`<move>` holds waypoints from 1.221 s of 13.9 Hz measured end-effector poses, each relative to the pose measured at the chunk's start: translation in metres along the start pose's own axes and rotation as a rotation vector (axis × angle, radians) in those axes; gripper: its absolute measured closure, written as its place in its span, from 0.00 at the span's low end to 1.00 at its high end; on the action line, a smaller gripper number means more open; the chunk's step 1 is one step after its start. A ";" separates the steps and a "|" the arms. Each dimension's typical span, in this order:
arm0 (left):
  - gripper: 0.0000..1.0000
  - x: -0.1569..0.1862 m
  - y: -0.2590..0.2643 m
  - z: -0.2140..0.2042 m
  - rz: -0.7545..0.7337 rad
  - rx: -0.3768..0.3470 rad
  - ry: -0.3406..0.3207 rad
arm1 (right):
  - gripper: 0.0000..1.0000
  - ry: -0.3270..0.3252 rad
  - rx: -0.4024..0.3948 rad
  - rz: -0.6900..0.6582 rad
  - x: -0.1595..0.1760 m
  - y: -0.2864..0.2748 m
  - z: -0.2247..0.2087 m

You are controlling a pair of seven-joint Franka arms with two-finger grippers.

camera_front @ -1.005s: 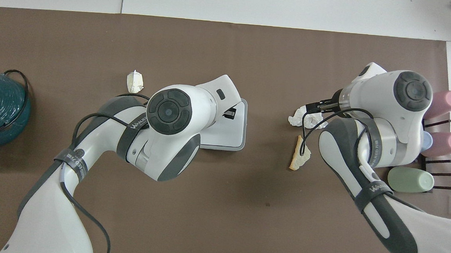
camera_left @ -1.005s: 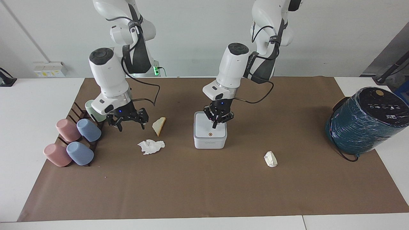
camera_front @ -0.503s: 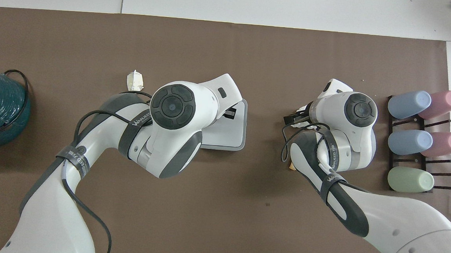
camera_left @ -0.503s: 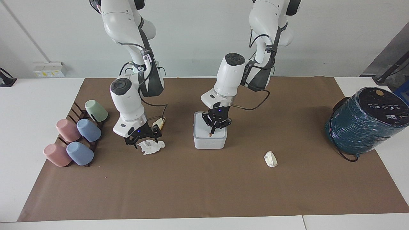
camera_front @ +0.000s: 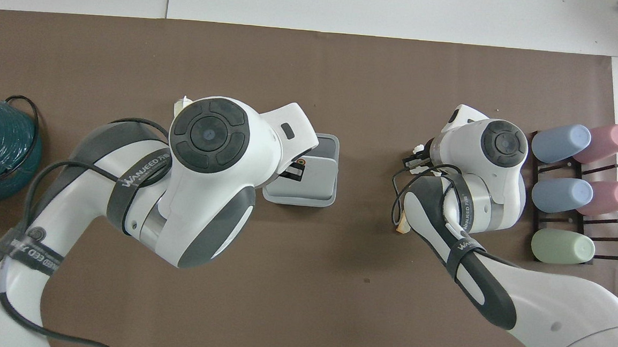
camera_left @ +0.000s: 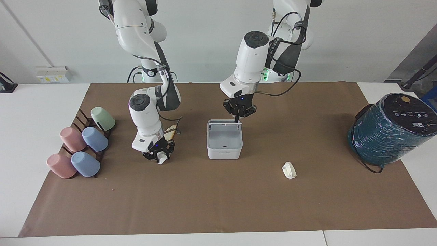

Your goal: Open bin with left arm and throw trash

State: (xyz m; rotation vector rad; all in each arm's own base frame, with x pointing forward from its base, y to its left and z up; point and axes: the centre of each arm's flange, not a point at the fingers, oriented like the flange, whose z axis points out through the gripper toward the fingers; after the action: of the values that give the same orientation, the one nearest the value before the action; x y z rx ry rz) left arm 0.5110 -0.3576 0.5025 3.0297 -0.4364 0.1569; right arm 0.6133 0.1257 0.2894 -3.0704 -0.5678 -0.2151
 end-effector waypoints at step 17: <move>0.24 0.047 -0.172 0.095 -0.179 0.013 0.172 | 0.91 0.082 0.381 0.806 0.089 -0.158 -0.147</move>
State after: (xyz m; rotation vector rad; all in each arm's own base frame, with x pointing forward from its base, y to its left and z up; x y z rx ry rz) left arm 0.6129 -0.2149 0.4032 3.0142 -0.1511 0.4051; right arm 0.6198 0.2996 0.4454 -2.6304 0.5711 -0.1804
